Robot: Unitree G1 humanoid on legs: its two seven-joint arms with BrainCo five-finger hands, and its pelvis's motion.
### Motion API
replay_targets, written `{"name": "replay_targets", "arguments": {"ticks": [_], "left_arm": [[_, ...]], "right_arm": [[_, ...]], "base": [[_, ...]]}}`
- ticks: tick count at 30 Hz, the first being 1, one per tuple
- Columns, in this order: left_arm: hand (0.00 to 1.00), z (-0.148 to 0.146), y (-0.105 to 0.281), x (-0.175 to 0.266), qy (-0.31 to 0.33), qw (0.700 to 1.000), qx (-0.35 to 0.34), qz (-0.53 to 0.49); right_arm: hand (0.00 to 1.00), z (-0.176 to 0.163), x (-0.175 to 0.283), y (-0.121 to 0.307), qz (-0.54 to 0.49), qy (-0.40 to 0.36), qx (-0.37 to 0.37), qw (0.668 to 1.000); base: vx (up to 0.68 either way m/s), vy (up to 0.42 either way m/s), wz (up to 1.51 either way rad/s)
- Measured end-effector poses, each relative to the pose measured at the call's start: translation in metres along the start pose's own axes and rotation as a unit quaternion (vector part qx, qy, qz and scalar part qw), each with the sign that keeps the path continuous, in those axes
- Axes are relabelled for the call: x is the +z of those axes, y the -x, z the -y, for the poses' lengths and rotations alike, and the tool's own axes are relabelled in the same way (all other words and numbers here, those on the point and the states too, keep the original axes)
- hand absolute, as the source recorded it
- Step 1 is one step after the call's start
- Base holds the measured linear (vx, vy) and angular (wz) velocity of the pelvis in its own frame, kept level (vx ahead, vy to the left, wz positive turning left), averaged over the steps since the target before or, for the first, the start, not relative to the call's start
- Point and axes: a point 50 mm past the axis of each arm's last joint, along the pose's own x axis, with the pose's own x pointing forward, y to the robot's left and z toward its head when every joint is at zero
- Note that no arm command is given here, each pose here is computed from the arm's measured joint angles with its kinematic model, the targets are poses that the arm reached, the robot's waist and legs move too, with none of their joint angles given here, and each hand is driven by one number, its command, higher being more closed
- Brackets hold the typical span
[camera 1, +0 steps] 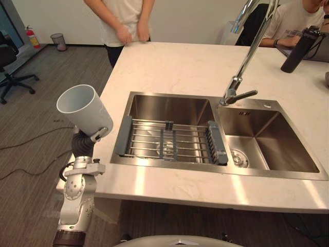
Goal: Walk over to the sink, pick up the cup, carry it to the dishwasher, place the cup inside the dishwasher, then close the dishwasher door
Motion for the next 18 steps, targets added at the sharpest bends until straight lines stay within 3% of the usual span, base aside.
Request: {"name": "replay_targets", "arguments": {"ticks": [4, 12, 18], "left_arm": [[1.00, 0.008, 0.001, -0.004, 0.019, 1.000, -0.007, 0.000], [1.00, 0.022, 0.004, -0.010, 0.043, 0.997, -0.062, -0.009], [1.00, 0.019, 0.023, -0.007, 0.053, 0.998, -0.031, -0.011]], "right_arm": [[0.00, 0.001, -0.005, 0.001, -0.014, -0.045, 0.012, 0.999], [0.00, 0.002, -0.021, 0.007, -0.038, -0.206, 0.076, 0.975], [0.00, -0.002, 0.005, -0.007, -0.014, -0.193, 0.117, 0.974]], "base": [[0.00, 0.003, -0.15], [0.04, -0.010, 0.18], [-0.09, -0.047, 0.98]]}}
